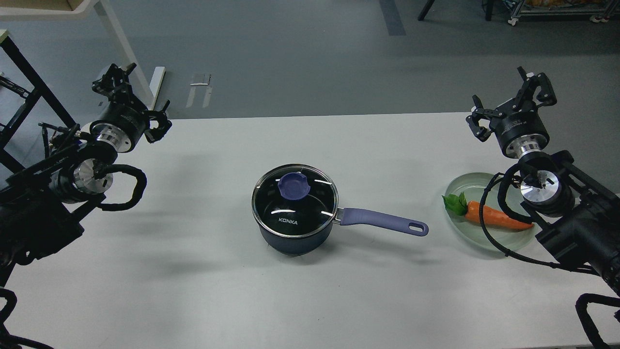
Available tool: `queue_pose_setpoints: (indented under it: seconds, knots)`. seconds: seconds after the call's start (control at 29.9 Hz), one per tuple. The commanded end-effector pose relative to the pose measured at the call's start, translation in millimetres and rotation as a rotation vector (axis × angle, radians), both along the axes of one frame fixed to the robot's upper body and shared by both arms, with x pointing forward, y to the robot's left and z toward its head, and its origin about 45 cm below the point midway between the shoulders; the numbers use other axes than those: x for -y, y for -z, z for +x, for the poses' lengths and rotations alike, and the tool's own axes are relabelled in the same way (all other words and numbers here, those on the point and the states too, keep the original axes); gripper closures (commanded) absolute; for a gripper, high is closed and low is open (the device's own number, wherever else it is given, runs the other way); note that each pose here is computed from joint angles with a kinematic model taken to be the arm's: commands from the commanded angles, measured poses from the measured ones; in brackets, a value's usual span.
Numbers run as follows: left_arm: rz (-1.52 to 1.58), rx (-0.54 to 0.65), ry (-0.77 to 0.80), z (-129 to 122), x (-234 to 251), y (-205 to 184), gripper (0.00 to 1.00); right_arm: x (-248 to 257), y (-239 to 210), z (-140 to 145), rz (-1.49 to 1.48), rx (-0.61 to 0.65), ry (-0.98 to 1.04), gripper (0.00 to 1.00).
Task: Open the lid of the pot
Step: 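Raise the right arm from rest toward the table, then reach the right gripper to the purple pot handle and grasp it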
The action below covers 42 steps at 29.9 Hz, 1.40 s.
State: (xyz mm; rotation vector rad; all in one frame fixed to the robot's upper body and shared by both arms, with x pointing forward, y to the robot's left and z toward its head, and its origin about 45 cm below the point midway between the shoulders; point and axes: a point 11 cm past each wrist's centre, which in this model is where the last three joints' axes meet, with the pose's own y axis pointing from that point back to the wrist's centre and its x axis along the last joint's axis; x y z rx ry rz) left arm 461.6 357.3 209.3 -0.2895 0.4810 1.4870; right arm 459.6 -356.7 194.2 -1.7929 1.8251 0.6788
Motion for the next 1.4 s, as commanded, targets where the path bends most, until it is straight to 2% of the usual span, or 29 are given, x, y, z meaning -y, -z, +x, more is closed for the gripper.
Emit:
queue_pose_setpoints:
  seconds: [0.0, 0.3, 0.57, 0.67, 0.84, 0.97, 1.17, 1.37]
  knots:
    - [-0.003, 0.011, 0.002, 0, 1, -2, 0.01, 0, -1, 0, -0.006, -0.002, -0.006, 0.00]
    - [-0.019, 0.021, -0.008, 1, -2, -6, 0.01, -5, -12, 0, -0.073, 0.014, -0.077, 0.00]
    - [-0.045, 0.064, -0.055, 3, -20, -24, 0.01, 12, -81, 4, -0.397, 0.085, -0.232, 0.00]
    - [-0.041, 0.065, -0.058, 0, -26, -26, 0.01, 1, -118, 9, -0.577, 0.135, -0.331, 0.00]
    - [-0.031, 0.069, -0.058, -4, -34, -30, 0.01, -32, -144, 3, -0.844, 0.198, -0.513, 0.00]
    - [-0.013, 0.063, -0.052, -6, -41, -32, 0.01, -61, -133, -8, -1.007, 0.218, -0.653, 0.01]
    - [-0.010, 0.050, 0.005, -17, -39, -29, 0.01, -105, -104, -41, -1.401, 0.289, -0.987, 0.01]
    - [0.009, 0.039, 0.040, -24, -38, -23, 0.01, -113, -67, -77, -1.775, 0.364, -1.286, 0.02]
